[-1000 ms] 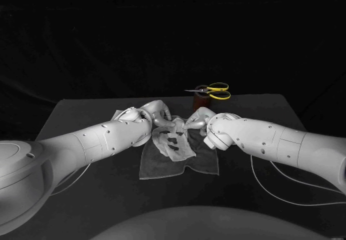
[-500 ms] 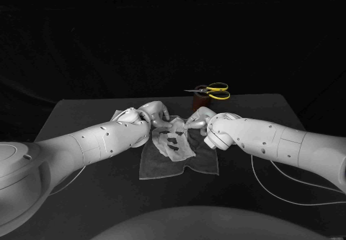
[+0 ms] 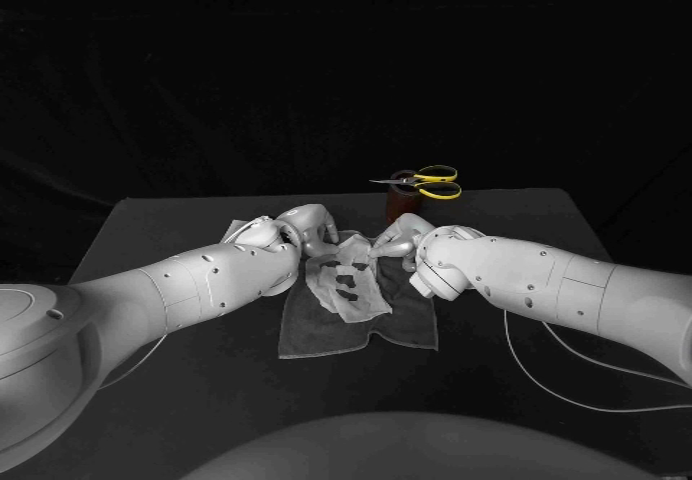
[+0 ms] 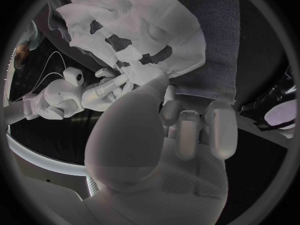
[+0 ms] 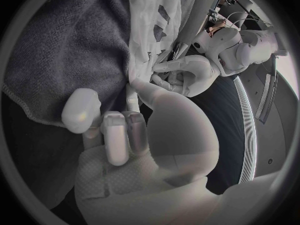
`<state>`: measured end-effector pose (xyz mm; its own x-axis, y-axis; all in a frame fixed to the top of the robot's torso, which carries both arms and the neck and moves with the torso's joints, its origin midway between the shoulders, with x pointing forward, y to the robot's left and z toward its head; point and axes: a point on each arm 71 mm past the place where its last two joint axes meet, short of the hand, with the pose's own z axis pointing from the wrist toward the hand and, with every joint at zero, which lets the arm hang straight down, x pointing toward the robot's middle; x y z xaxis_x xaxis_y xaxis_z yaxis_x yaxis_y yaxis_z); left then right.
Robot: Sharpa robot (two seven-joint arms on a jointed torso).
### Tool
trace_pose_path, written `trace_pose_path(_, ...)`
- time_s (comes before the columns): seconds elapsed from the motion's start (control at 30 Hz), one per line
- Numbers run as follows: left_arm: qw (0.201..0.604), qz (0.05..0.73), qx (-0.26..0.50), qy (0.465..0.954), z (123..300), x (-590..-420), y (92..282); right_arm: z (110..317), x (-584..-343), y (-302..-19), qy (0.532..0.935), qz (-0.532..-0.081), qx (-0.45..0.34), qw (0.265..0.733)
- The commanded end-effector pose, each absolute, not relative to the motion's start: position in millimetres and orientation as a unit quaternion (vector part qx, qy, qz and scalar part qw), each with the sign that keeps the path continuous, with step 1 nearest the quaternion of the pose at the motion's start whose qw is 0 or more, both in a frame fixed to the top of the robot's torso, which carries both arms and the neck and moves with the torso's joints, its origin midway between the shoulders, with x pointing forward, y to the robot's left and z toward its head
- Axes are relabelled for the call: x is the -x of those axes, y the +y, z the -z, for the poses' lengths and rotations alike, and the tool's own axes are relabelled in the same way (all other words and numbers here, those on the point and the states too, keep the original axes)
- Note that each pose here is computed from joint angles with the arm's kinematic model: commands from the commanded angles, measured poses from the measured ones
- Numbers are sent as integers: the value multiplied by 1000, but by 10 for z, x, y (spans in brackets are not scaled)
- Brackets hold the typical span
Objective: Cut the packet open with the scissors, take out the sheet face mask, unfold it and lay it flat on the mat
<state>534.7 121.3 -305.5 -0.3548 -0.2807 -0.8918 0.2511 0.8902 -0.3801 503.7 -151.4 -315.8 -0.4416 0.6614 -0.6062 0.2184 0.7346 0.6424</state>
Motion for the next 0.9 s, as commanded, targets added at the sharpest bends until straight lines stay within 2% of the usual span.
trace_pose_path(0.03,560,229,2,796,3085,-5337,1192,3149,-5041,-1518,811,-245,-269,459)
trace_pose_path(0.43,537,229,-1,812,3183,-5266,1114,3149,-5037,-1509,811,-245,-269,458)
trace_pose_path(0.9,528,227,-9,818,3203,-5230,1085,3149,-5038,-1512,811,-243,-270,458)
